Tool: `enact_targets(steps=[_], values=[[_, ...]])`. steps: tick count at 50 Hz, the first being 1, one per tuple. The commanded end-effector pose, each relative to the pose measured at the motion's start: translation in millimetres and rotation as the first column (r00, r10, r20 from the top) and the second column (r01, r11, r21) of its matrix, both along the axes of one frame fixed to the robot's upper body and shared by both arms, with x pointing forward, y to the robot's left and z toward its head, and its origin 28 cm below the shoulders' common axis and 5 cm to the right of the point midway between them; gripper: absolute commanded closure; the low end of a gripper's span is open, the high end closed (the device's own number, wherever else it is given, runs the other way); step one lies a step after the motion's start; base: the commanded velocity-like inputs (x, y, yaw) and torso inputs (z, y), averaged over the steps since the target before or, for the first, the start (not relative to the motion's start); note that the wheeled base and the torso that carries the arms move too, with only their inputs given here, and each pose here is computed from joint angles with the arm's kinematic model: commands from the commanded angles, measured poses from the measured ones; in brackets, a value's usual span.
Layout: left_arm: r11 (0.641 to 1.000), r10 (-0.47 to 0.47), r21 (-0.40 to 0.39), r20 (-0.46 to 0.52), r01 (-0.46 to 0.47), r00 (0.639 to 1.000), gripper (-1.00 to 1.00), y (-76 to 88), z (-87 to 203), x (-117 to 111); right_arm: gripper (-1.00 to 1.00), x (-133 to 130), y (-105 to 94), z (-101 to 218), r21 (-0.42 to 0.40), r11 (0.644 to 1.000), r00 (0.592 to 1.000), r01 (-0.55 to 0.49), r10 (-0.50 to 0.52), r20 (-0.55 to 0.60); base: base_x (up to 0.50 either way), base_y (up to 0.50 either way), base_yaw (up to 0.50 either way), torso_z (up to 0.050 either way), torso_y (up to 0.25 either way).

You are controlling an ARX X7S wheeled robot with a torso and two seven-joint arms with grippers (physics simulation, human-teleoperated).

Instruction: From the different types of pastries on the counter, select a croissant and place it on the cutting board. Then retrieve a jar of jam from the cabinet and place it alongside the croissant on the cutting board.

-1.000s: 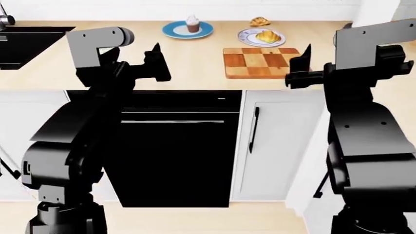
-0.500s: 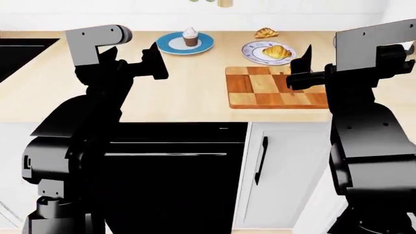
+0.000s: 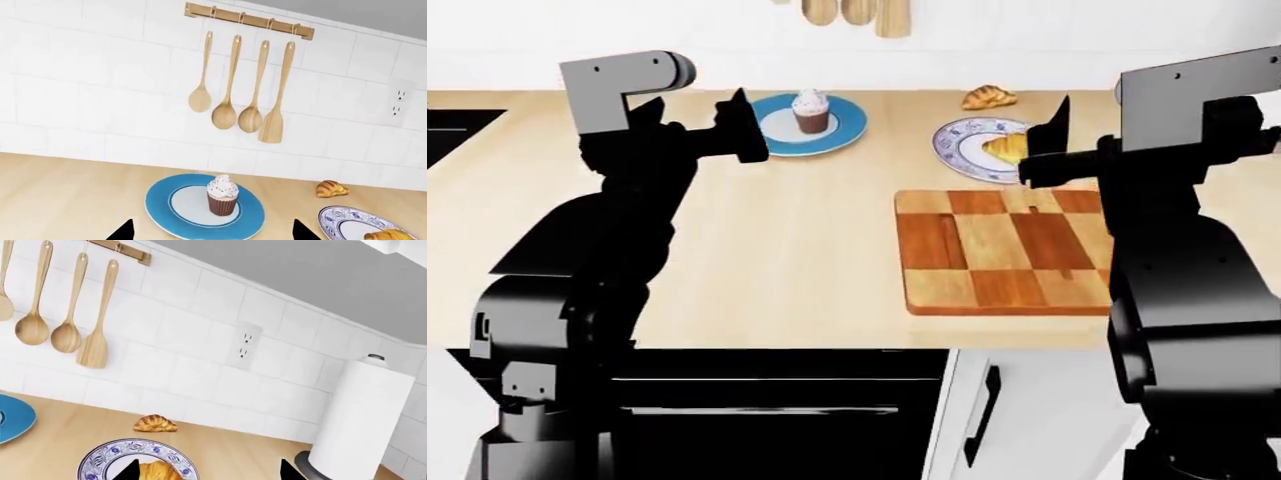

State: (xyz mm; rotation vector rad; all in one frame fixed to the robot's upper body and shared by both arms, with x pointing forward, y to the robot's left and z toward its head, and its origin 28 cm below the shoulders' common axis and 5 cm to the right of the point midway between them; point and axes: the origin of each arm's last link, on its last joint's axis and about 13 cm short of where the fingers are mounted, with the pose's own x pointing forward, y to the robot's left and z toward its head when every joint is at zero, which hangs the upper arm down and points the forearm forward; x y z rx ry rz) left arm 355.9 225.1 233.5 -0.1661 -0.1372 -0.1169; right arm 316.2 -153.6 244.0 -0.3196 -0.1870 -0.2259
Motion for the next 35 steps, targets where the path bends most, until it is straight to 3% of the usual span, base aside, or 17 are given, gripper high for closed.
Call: enact_targets(steps=[1,18,27,33,35], values=[[1.000,0.000,0.001,-0.001,0.000,1.000,-1.00,0.4,0,-1,-1.00,-1,-1.2,-1,-0.002,1.000,1.000,0.001,-0.001,-0.004,0.50,-0.30,0.00,0.000,0.000],[1.000,0.001,0.003,-0.002,-0.001,1.000,-1.00,1.1,0,-2,-1.00,-4,-3.2,-1,-0.032,0.999,1.000,0.011,-0.010,0.021,0.50,-0.08,0.00,0.000,0.001],[1.000,-0.004,-0.001,-0.007,0.004,1.000,-1.00,1.8,0,-2,-1.00,3,-8.1,4,0.012,0.999,0.999,0.036,-0.036,-0.011,0.50,0.00,0.00,0.000,0.001],[1.000,-0.013,-0.012,-0.003,0.013,1.000,-1.00,4.5,2,-8,-1.00,2,-10.1,25,-0.162,0.987,0.998,0.023,-0.031,-0.047,0.08,0.00,0.00,0.000,0.002],[1.000,-0.021,-0.014,0.001,0.021,1.000,-1.00,5.2,3,-11,-1.00,2,-12.0,40,-0.175,0.984,0.997,0.025,-0.038,-0.071,0.00,0.00,0.00,0.000,0.000]])
